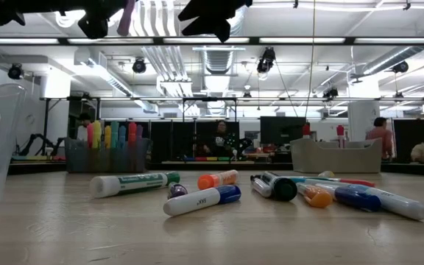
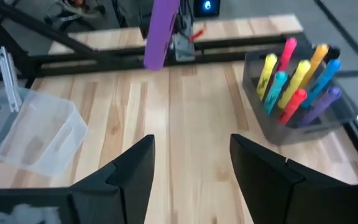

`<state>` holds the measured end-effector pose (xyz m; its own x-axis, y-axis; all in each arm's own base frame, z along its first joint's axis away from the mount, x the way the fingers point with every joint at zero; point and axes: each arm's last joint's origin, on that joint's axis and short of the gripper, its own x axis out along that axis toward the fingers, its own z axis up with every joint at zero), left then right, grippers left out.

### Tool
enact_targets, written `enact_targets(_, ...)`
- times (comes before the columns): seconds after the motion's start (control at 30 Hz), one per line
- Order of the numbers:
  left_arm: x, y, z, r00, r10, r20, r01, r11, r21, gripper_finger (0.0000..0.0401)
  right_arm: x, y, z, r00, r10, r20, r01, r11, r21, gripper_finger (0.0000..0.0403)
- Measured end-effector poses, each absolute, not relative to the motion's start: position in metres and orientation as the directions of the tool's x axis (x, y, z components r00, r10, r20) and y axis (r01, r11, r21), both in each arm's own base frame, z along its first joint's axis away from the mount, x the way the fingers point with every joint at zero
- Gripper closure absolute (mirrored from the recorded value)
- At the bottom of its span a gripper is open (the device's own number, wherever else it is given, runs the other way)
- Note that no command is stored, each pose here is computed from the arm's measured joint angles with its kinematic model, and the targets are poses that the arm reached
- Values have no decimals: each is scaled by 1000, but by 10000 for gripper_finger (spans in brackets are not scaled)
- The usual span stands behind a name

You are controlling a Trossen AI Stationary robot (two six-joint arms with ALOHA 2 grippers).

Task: Pick & Place Markers
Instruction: Put the violet highlighter pen into the black bin

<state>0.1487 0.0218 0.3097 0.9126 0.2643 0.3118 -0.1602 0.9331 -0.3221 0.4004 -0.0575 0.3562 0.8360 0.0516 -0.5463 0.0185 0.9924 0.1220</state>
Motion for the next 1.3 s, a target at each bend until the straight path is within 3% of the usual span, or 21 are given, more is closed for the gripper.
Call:
enact_targets(0.3, 150, 22, 301, 936, 276, 220, -207, 934, -290, 312, 397, -57, 333, 772, 63, -632, 30, 990, 135, 197)
enact_targets(0.5, 149, 27, 298, 877, 444, 185, -388, 881, -271, 312, 401, -54, 308, 785, 68, -616, 19, 991, 134, 197)
enact_targets(0.83, 145, 33, 294, 732, 669, 132, -647, 742, -175, 312, 414, -51, 287, 947, 56, -316, -31, 996, 85, 197)
enact_targets(1.03, 144, 34, 298, 705, 691, 159, -662, 722, -200, 312, 415, -51, 282, 991, 50, -126, -36, 993, 109, 197)
enact_targets(1.17, 143, 33, 302, 718, 667, 200, -632, 745, -215, 312, 428, -52, 273, 993, 51, -104, -37, 990, 137, 207)
enact_targets(1.3, 144, 33, 302, 718, 665, 204, -636, 746, -196, 312, 450, -53, 259, 991, 55, -120, -35, 986, 163, 243)
